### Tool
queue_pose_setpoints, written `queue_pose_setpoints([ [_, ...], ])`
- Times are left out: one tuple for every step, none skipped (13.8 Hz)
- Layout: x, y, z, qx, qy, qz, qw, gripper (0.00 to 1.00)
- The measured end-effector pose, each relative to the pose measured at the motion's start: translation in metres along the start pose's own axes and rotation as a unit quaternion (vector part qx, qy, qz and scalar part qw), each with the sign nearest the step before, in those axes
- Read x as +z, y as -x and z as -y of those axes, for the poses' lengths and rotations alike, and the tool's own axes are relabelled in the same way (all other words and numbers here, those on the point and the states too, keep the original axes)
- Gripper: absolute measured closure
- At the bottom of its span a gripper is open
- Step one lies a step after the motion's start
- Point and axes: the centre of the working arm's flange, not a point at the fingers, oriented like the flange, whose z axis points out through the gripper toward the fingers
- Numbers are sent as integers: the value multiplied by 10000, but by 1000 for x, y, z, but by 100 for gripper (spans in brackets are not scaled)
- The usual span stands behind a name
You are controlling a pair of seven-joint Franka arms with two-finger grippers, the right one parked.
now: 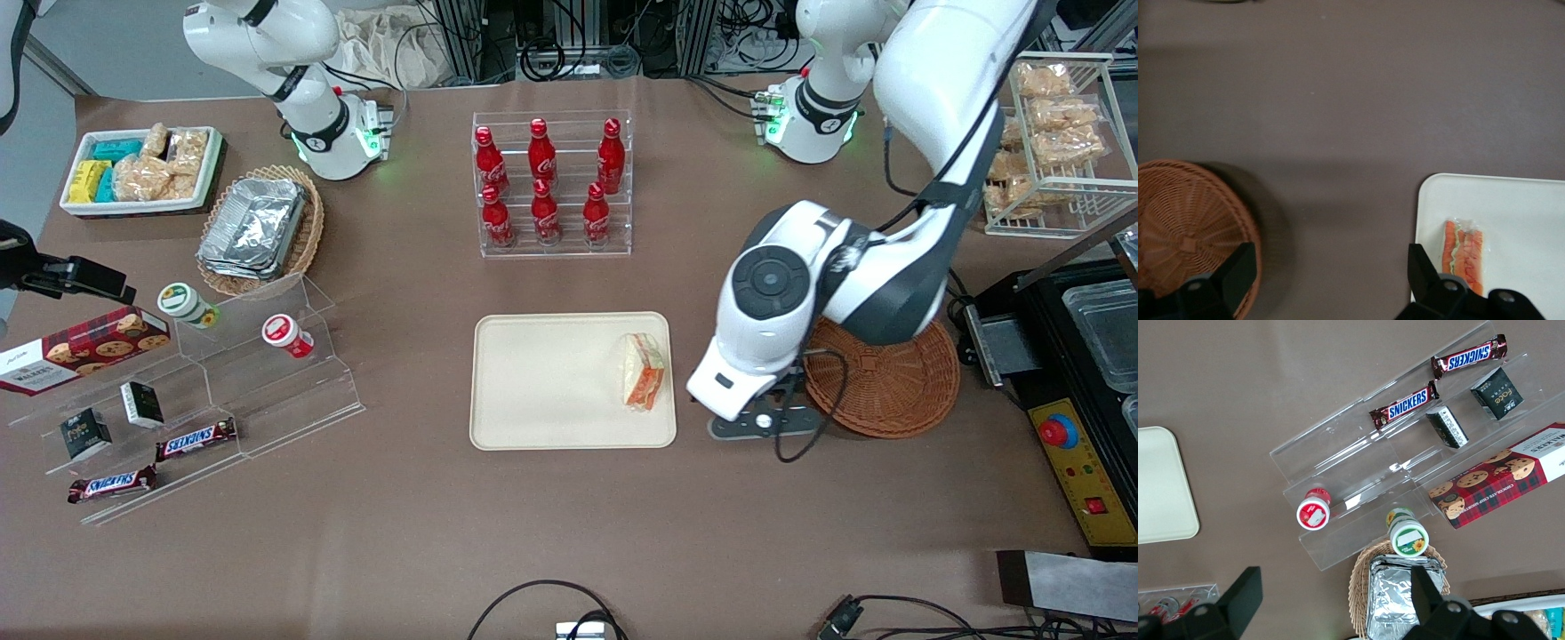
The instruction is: Place sandwich from basket to tray
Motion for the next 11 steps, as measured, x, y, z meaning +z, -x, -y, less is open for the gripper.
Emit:
queue_pose_setpoints([
  [-8, -5, 12, -117, -38, 33, 9999, 0],
  [-12, -12, 28, -253, -65, 78, 9996, 0],
  [-15, -18, 44, -408, -23, 138, 9991, 0],
  [-18, -23, 59, -554, 63, 197, 9983, 0],
  [-20, -28, 72, -684, 141, 245, 9973, 0],
  [-21, -32, 83, -789, 206, 288, 9963, 0],
  [-21, -34, 91, -862, 246, 318, 9955, 0],
  [-21, -36, 97, -909, 259, 325, 9950, 0],
  [-22, -38, 103, -953, 262, 319, 9946, 0],
  [-24, -39, 107, -990, 274, 310, 9942, 0],
  [-29, -39, 109, -985, 313, 305, 9942, 0],
])
